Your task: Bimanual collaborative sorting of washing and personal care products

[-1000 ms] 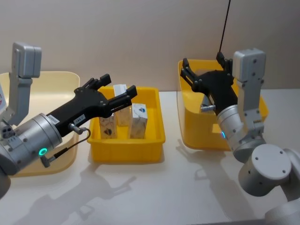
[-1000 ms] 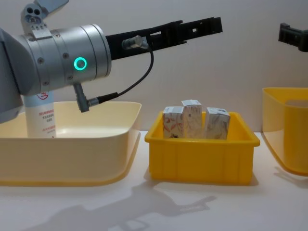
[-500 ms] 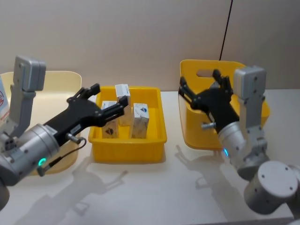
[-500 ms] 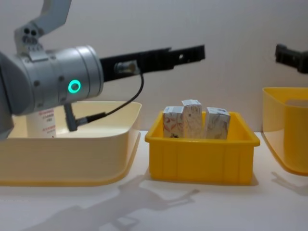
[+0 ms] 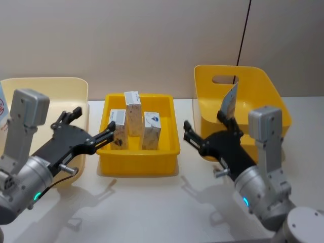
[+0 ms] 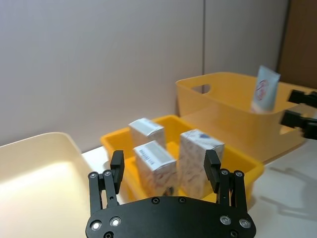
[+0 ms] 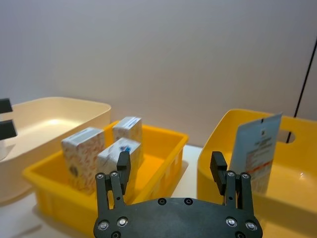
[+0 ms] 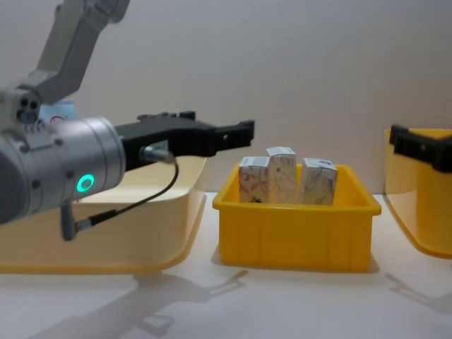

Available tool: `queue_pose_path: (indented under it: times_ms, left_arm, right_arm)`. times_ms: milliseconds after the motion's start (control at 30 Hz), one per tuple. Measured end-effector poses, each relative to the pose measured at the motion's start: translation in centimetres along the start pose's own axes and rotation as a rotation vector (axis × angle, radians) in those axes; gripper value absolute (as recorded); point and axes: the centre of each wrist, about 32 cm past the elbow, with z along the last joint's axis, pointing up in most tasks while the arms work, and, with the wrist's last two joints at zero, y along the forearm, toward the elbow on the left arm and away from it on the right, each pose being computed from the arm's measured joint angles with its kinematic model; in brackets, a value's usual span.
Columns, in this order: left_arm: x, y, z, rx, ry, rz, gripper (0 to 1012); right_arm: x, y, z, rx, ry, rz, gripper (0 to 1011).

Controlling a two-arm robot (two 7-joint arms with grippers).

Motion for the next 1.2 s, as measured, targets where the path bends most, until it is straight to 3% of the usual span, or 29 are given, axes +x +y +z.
queue_pose_path:
  times_ms: [200, 400, 600, 1200]
  left_arm:
    - [-0.40, 0.97, -0.98, 0.014, -0.066, 0.074, 1003]
    - [-0.82, 1.94, -1.92, 0.021, -0.132, 0.142, 1003]
    - [-1.14, 2.66, -2.57, 0.023, -0.179, 0.187, 1003]
    - [-1.21, 2.88, -2.76, 0.023, -0.193, 0.201, 1003]
  right_arm:
    - [-0.5, -1.5, -0.7, -0.037, 0.028, 0.043, 1001]
    - [-0.6, -1.9, -0.9, -0.046, 0.035, 0.054, 1001]
    - [-0.6, -1.9, -0.9, -0.046, 0.035, 0.054, 1001]
    - [-0.5, -1.8, -0.9, -0.048, 0.035, 0.061, 1001]
